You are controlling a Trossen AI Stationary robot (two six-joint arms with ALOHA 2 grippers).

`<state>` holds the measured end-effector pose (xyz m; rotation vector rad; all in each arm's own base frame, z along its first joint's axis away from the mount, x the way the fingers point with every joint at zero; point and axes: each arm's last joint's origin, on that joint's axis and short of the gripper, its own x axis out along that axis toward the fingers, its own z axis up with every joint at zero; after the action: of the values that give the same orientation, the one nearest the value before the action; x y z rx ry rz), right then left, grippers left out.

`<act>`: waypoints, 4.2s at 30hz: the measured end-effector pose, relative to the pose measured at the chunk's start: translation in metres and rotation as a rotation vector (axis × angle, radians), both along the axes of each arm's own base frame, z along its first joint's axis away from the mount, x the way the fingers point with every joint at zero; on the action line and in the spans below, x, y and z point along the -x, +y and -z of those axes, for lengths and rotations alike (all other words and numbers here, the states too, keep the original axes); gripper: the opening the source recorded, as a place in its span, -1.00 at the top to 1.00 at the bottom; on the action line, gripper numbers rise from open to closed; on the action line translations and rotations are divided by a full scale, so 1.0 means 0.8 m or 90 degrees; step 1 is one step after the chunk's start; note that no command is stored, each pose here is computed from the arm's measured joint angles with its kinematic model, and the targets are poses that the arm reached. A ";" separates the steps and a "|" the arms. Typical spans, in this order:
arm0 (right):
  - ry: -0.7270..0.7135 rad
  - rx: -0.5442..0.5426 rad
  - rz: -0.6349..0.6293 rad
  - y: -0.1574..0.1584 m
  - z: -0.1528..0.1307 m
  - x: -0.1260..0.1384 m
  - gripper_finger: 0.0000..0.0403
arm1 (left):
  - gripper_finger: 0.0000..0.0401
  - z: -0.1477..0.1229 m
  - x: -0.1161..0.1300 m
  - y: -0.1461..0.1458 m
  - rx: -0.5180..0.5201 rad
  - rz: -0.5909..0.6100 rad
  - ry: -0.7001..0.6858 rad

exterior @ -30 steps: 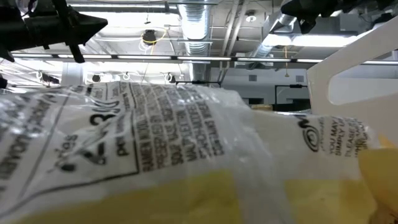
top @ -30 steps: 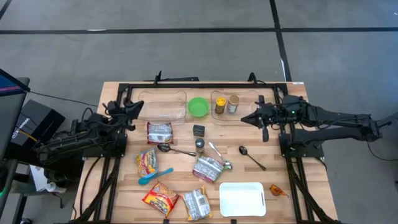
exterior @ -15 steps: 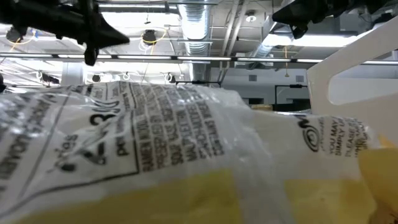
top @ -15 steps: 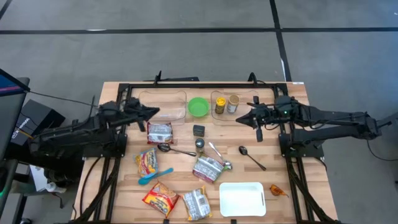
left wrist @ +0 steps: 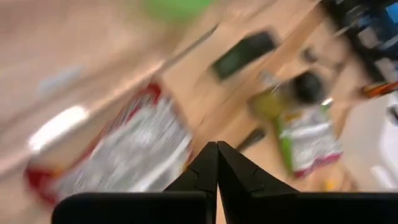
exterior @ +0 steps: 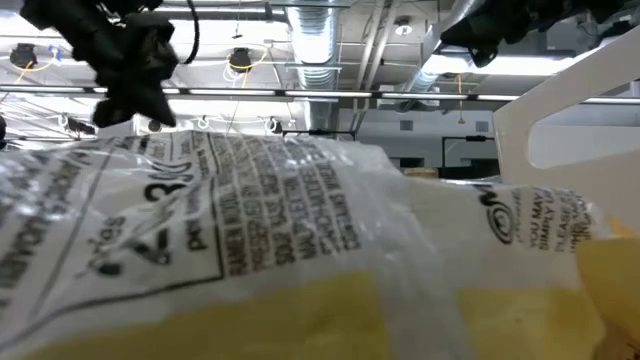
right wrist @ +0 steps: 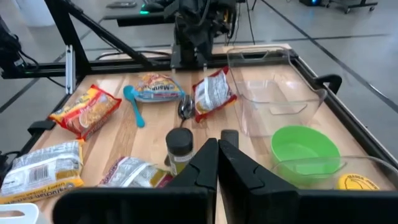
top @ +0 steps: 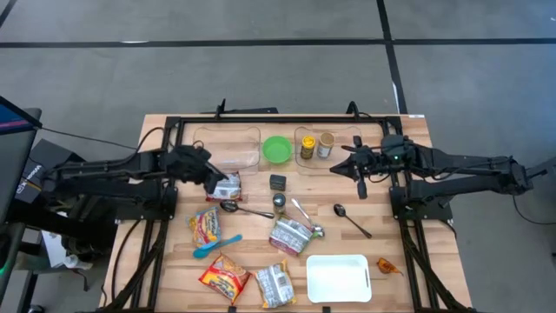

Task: Pick & Place Food Item
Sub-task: Put the red noodle pack in the left transparent bin

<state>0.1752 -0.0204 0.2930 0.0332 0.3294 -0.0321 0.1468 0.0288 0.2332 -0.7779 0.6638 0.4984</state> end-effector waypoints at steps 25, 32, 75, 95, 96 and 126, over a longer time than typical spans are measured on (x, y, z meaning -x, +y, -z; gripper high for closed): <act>0.005 -0.025 0.002 0.002 0.001 0.000 0.97 | 0.95 0.022 0.029 -0.004 -0.009 -0.098 0.187; 0.008 -0.020 0.001 0.001 0.002 -0.003 0.97 | 0.65 0.045 0.036 -0.005 -0.013 -0.087 0.231; 0.028 -0.024 -0.001 0.001 0.009 -0.010 0.97 | 0.36 0.104 0.033 0.001 -0.033 -0.115 0.172; 0.029 -0.021 -0.002 0.001 0.009 -0.010 0.97 | 0.98 0.103 0.032 0.001 -0.033 -0.114 0.161; 0.029 -0.021 -0.003 0.001 0.009 -0.010 0.97 | 0.98 0.103 0.032 0.001 -0.033 -0.114 0.161; 0.035 -0.018 -0.004 0.001 0.010 -0.010 0.97 | 1.00 0.071 0.039 -0.014 -0.050 -0.068 -0.015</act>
<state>0.1830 -0.0199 0.2849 0.0597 0.3846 -0.0228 0.1153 0.0177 0.1761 -0.7456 0.5803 0.6081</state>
